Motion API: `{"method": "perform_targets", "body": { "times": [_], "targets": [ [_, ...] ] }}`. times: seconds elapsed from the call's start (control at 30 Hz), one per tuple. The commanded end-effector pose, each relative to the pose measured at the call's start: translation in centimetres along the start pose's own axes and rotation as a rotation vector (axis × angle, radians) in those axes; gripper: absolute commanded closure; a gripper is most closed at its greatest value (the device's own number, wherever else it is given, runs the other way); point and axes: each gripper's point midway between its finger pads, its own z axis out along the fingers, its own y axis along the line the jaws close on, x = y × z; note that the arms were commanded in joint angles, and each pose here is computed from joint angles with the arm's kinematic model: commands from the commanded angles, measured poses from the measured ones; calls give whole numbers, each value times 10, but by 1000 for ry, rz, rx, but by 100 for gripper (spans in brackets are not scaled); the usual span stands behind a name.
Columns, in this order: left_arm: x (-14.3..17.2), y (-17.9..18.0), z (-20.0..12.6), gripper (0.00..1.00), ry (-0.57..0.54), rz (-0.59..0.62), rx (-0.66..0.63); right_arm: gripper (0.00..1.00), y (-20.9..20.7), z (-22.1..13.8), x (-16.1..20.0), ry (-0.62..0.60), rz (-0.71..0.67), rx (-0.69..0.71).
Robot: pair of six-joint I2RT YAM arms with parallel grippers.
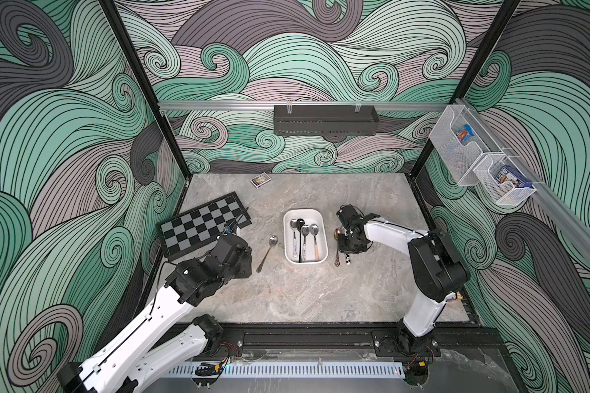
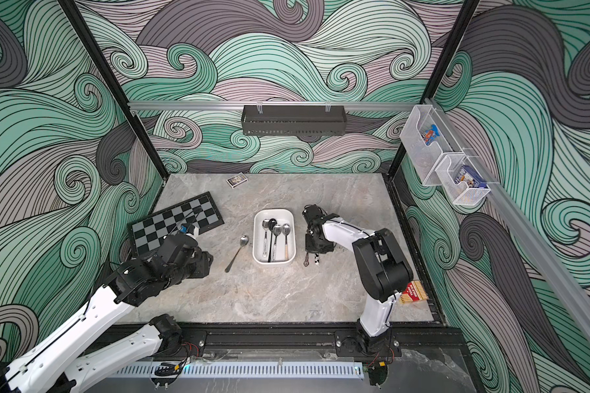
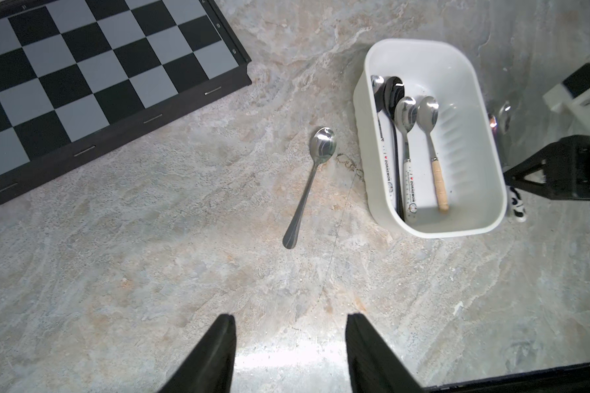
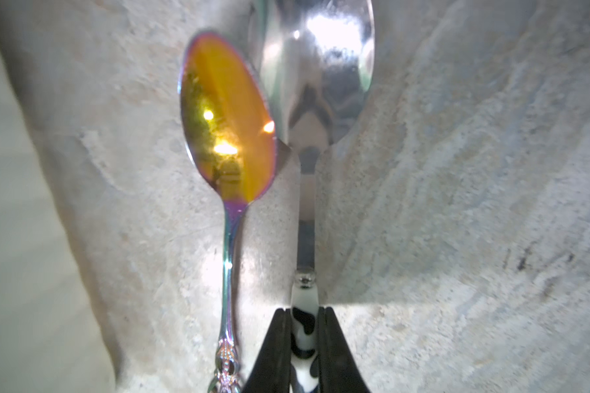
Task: Put the spoon into the storage box
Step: Pick up the spoon from the center of the board.
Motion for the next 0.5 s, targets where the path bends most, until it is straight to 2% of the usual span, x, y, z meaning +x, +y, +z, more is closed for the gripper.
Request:
{"method": "perform_targets", "body": {
  "times": [0.0, 0.23, 0.47],
  "targets": [
    [-8, -4, 4, 45, -9, -35, -3, 88, 1, -27, -11, -73, -10, -31],
    [7, -11, 27, 45, 38, -78, 18, 90, 22, -83, -20, -153, -46, -113],
    [17, -9, 36, 45, 60, -93, 18, 89, 77, -122, -23, -200, -131, -197]
  ]
}}
